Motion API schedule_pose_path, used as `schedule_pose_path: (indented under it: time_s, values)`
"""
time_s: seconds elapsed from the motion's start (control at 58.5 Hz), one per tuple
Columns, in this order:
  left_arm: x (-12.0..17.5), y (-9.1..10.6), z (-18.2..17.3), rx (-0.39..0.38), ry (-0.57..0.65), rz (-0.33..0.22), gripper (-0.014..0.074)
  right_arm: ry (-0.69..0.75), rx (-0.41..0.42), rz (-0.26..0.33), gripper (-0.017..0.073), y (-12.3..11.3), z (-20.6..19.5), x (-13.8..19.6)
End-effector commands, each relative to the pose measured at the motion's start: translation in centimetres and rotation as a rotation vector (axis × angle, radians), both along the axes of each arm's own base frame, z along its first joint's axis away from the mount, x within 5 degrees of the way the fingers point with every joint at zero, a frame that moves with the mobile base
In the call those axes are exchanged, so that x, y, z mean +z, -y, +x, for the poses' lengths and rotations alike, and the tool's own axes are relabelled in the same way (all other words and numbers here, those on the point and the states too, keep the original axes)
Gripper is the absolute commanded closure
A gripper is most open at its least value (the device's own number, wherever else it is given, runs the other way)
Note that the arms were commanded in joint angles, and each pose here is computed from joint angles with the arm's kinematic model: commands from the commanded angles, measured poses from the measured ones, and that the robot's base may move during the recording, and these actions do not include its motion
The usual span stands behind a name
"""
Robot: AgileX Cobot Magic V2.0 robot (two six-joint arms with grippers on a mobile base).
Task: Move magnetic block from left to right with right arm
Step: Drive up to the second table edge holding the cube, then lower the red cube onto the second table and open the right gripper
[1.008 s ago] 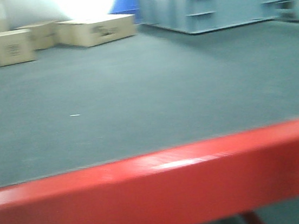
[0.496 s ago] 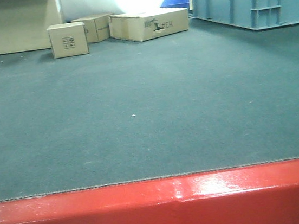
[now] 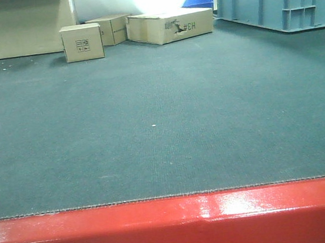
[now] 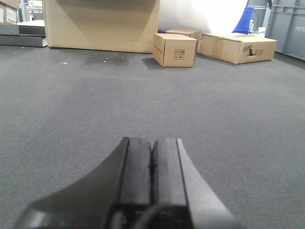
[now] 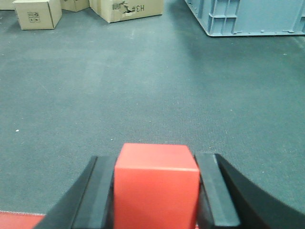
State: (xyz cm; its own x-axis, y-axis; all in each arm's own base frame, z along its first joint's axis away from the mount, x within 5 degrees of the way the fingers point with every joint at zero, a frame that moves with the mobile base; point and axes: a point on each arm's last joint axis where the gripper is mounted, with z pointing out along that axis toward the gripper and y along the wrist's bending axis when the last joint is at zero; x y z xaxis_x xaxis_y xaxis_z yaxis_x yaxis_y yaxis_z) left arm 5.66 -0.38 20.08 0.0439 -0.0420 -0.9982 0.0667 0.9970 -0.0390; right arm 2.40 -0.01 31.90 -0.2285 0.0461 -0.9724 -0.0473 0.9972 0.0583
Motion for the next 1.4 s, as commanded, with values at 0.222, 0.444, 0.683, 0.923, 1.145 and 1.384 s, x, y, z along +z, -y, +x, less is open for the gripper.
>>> schedule_pose_path:
  time_s: [0.222, 0.444, 0.683, 0.923, 1.145, 1.384]
  values:
    - [0.4, -0.1, -0.1, 0.005, 0.077, -0.016, 0.072, 0.102, 0.0, -0.003, 0.0385, 0.0, 0.1, 1.6]
    - [0.4, -0.1, -0.1, 0.005, 0.077, -0.016, 0.072, 0.122, 0.013, 0.018, 0.0385, -0.2, 0.7, 2.2]
    - [0.4, -0.1, -0.1, 0.005, 0.077, -0.016, 0.072, -0.038, 0.193, -0.058, 0.0386, -2.2, 6.5, 4.5]
    - [0.4, -0.1, -0.1, 0.005, 0.077, -0.016, 0.072, -0.189, 0.359, -0.122, 0.0442, -5.9, 14.5, 5.2]
    - [0.4, -0.1, -0.1, 0.005, 0.077, -0.016, 0.072, -0.375, 0.433, -0.161, 0.0439, -10.1, 22.4, 2.6]
    - [0.4, -0.1, -0.1, 0.005, 0.077, -0.016, 0.072, -0.547, 0.454, -0.2, 0.0439, -13.0, 28.7, -2.3]
